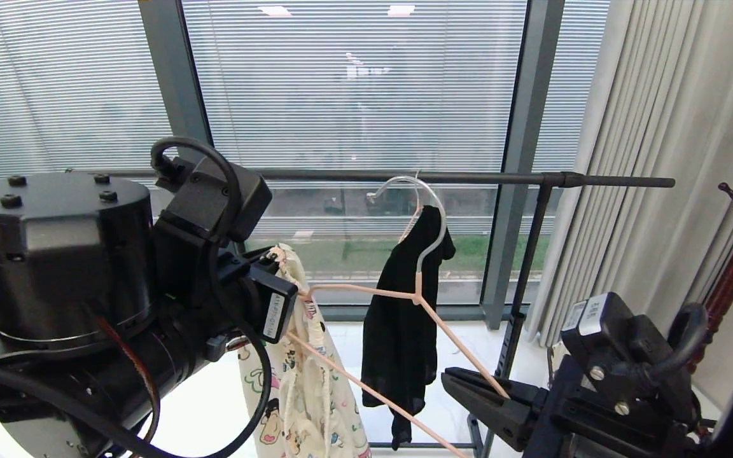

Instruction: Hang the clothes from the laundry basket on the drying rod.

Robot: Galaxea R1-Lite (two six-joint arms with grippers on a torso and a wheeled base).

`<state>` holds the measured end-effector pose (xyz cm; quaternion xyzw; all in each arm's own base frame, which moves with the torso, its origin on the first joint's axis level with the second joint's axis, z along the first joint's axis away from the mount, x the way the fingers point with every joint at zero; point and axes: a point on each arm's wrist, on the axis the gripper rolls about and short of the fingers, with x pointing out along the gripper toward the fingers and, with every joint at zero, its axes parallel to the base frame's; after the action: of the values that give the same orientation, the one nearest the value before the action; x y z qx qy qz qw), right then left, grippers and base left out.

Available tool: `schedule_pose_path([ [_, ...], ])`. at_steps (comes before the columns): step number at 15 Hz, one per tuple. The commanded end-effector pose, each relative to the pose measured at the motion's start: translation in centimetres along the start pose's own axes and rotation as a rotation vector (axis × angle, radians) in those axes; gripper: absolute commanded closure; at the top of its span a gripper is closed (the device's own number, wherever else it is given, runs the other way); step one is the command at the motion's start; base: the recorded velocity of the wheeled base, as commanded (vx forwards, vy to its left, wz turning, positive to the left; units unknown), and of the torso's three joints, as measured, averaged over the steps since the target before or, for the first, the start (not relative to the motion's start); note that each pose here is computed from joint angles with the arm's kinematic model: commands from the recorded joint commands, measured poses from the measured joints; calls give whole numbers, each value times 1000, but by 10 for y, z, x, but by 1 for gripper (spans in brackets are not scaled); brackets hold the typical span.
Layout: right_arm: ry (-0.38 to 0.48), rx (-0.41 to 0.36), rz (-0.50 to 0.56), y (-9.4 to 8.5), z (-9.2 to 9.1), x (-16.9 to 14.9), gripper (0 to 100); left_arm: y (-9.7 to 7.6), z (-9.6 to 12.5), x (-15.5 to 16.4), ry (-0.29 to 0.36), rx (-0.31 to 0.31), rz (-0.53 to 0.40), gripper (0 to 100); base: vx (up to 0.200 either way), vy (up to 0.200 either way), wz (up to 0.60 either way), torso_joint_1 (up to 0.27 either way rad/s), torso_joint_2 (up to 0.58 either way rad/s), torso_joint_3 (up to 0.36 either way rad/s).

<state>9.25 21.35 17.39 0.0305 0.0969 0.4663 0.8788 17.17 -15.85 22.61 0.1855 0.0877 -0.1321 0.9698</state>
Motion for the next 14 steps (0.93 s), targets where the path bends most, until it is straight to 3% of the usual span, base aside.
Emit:
schedule_pose_path([
  [1, 26, -4, -3, 1, -4, 18, 100, -9, 8, -7, -35, -14, -48, 100, 0, 0, 0, 0, 0, 0],
  [3, 39, 7, -7, 3, -6, 30, 100, -17, 19, -12, -69, -61, -83, 100, 0, 0, 0, 0, 0, 0],
  [10, 34, 33, -50, -2, -4, 63, 100, -14, 23, -14, -84, -75, -76, 100, 0, 0, 0, 0, 0, 0],
  [14, -43, 44, -63, -10, 16, 39, 100, 14, 13, 11, -3, -64, 147, 100, 0, 0, 0, 0, 0, 0],
])
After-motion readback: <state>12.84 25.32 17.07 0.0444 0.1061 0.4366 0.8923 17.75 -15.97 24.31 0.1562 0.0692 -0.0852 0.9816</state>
